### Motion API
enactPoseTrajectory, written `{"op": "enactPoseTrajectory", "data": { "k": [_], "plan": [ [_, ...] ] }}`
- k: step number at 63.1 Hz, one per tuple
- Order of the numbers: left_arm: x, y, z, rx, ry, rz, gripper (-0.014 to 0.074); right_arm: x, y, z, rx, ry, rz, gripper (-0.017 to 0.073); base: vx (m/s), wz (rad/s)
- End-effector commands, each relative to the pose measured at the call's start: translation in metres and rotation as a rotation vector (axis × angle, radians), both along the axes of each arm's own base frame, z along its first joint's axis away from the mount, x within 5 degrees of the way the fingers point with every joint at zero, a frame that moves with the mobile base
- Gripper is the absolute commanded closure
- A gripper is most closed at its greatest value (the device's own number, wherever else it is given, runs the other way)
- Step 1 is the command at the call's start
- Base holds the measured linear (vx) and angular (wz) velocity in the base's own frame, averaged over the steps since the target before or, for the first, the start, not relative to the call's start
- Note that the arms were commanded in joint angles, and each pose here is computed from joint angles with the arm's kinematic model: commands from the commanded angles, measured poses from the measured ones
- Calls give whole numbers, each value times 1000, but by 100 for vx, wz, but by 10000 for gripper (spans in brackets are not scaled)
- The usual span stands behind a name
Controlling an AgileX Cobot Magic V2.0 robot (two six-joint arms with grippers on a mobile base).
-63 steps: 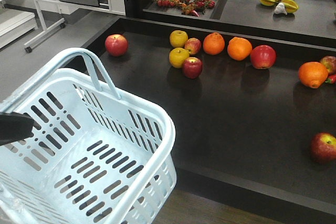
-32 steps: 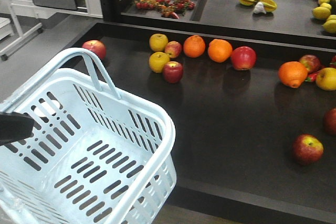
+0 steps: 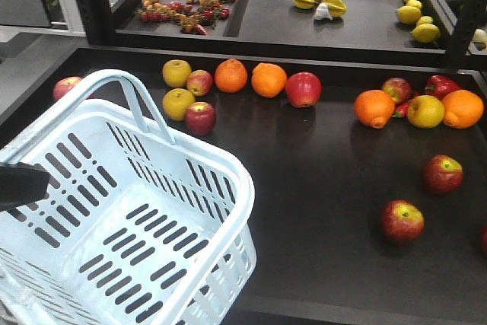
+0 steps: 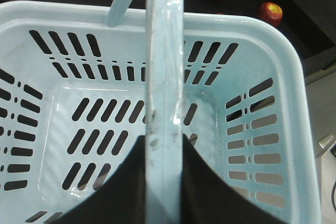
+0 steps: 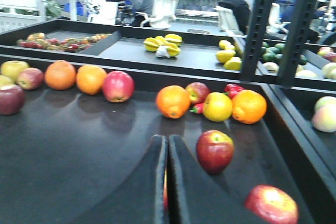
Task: Pick three apples into basket with both arms
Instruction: 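Drive the base up to the fruit table edge with the basket raised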
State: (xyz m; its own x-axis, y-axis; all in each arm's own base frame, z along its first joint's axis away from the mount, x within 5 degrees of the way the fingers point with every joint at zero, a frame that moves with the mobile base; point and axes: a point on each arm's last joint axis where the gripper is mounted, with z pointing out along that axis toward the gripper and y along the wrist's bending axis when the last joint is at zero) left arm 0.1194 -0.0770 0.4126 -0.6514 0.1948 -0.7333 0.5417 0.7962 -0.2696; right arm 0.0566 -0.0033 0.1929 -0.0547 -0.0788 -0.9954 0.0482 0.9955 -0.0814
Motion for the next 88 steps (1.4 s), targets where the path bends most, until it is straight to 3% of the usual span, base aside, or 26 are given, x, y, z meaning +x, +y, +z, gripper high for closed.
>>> {"op": "enactPoseTrajectory", "data": {
  "k": [1, 88],
  "plan": [
    [0, -2, 15, -85, -79, 17, 601, 0, 0, 4, -18, -72, 0, 563, 11, -24],
    [0, -2, 15, -85, -79, 17, 601, 0, 0, 4, -18, -72, 0, 563, 9, -10]
  ]
}}
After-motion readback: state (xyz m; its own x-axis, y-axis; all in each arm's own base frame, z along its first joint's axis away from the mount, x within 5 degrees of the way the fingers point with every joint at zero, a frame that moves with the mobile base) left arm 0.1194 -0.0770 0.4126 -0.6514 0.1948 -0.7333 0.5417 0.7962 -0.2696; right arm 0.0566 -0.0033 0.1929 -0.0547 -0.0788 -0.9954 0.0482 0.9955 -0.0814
